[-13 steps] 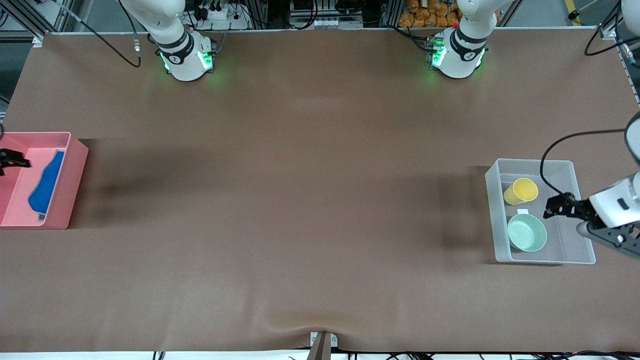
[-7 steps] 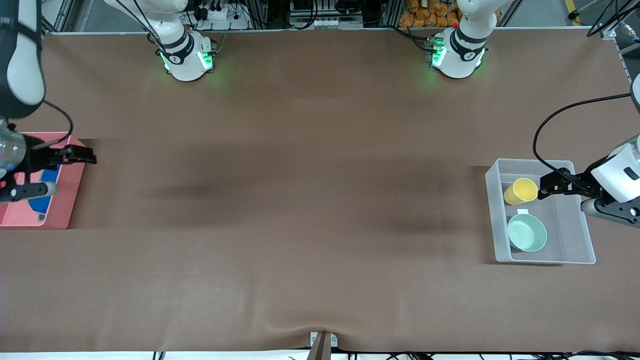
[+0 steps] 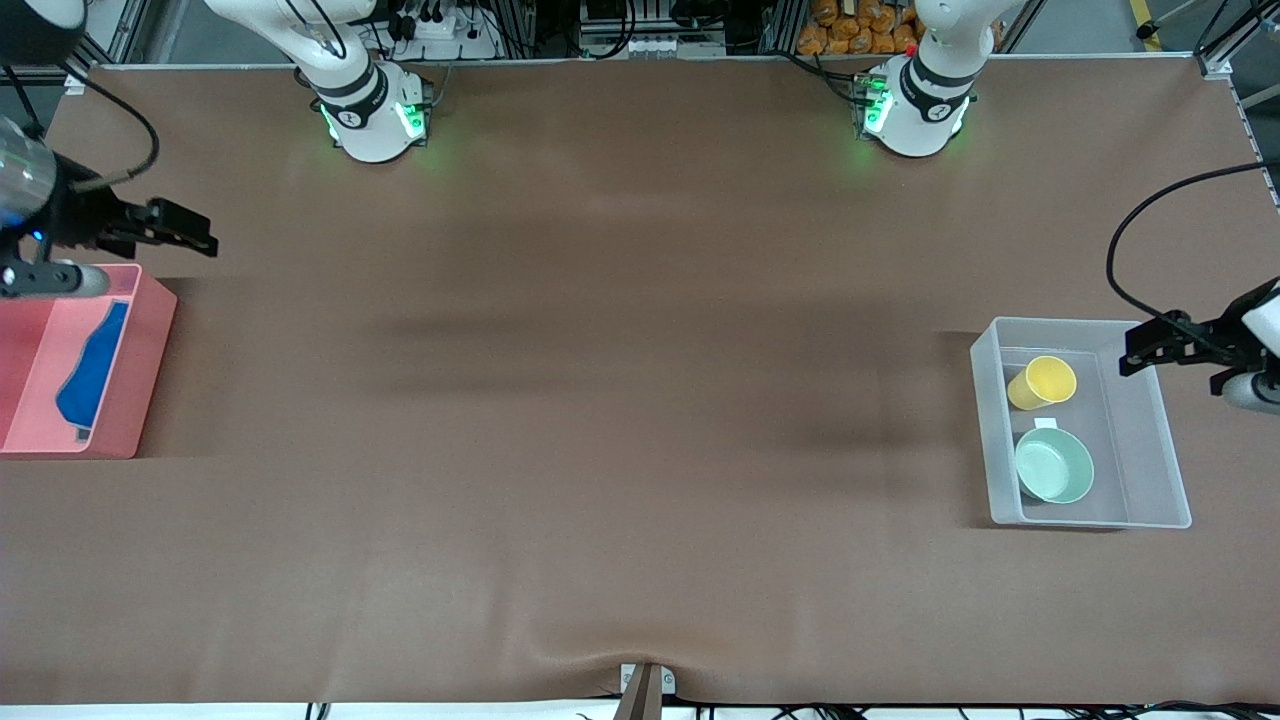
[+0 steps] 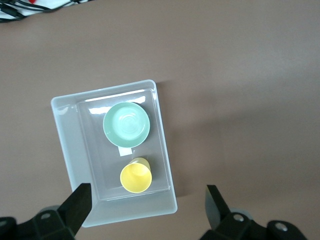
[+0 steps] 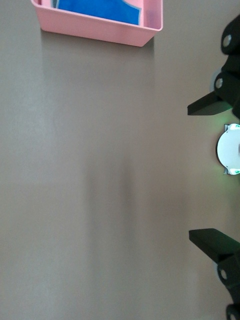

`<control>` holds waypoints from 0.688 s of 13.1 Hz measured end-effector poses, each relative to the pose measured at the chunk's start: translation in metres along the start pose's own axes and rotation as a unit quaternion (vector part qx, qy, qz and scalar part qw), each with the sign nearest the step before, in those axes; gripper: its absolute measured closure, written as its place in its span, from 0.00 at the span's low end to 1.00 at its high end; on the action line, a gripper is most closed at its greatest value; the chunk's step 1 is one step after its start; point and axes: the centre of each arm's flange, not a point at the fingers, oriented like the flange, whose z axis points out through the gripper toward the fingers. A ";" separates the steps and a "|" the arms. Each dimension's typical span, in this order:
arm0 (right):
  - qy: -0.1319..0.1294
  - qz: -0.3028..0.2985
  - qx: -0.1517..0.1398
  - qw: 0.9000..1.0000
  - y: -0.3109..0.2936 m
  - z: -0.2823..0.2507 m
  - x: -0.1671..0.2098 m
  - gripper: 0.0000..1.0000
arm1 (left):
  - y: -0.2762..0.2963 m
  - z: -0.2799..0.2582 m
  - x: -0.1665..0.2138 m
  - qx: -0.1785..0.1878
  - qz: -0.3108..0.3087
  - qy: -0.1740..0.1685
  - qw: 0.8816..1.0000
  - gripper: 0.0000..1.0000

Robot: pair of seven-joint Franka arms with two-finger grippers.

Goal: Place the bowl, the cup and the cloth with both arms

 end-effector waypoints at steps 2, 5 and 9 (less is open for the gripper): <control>0.009 0.012 0.002 1.000 0.012 -0.008 -0.013 0.00 | 0.008 -0.020 -0.006 0.010 -0.010 0.009 1.000 0.00; 0.012 0.019 0.004 1.000 0.020 -0.011 -0.015 0.00 | 0.043 -0.048 -0.014 0.022 -0.055 0.016 0.998 0.00; 0.017 0.022 -0.008 1.000 0.024 -0.013 -0.015 0.00 | 0.084 -0.058 -0.028 0.007 -0.081 0.003 0.997 0.00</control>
